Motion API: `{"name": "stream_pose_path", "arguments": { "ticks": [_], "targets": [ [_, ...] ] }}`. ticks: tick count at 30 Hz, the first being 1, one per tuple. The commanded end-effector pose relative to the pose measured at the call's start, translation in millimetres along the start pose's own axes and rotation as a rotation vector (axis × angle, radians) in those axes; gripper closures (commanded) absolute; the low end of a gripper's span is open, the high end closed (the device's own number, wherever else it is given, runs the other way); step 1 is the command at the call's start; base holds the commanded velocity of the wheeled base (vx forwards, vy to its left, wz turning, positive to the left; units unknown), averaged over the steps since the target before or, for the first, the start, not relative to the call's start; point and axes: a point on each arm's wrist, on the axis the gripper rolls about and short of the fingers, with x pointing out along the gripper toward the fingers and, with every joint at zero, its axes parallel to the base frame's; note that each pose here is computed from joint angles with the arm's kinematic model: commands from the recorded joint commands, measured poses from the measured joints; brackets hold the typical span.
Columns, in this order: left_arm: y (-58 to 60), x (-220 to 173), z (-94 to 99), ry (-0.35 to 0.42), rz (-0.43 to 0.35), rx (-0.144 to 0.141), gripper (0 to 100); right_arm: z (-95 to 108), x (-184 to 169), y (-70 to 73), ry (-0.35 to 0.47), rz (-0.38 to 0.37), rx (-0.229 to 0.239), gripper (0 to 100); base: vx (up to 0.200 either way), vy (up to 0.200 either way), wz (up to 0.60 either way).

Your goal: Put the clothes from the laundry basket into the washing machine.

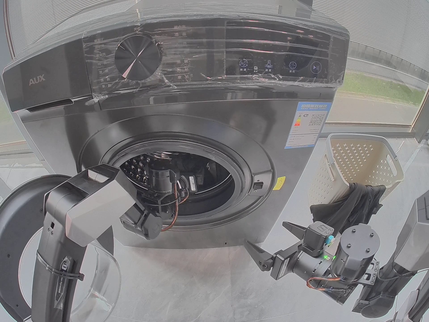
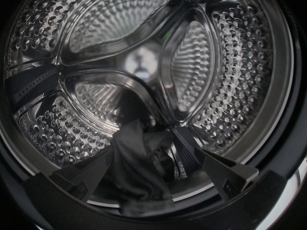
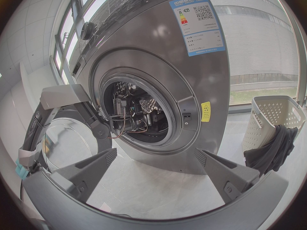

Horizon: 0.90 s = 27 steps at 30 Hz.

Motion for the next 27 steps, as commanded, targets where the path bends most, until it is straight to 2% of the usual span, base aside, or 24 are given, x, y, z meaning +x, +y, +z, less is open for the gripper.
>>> {"name": "stream_pose_path", "arguments": {
  "ticks": [1,5,6,12,16,22,24,27],
  "targets": [
    [-24.5,-33.7,9.9,0.016,-0.064,0.006,0,-1.5,-0.8,1.6,0.006,0.006,-0.001,0,0.0,0.0,0.0],
    [-35.0,-58.0,8.1,0.044,-0.096,0.021,0,-0.8,-2.4,1.7,0.005,0.008,-0.001,0,0.0,0.0,0.0],
    [-37.3,-70.0,6.5,0.06,-0.108,0.033,0,0.5,-3.4,1.6,0.001,0.009,0.0,0,0.0,0.0,0.0],
    [-40.4,-108.4,1.7,0.088,-0.105,0.063,0,1.9,-5.1,3.1,-0.004,0.015,0.001,0,0.0,0.0,0.0],
    [-35.5,-122.4,-1.9,0.1,-0.106,0.085,0,1.5,-5.2,4.6,-0.004,0.019,0.0,0,0.0,0.0,0.0],
    [-28.3,-117.5,-3.8,0.098,-0.085,0.087,0,1.0,-5.9,6.8,-0.002,0.027,0.005,0,0.0,0.0,0.0],
    [-21.2,-106.0,-4.8,0.094,-0.06,0.087,0,0.6,-5.7,6.8,-0.001,0.026,0.005,0,0.0,0.0,0.0],
    [-10.6,-86.2,-13.2,0.102,-0.023,0.104,0,0.6,-5.7,6.8,-0.001,0.026,0.005,0,0.0,0.0,0.0]
  ]
}}
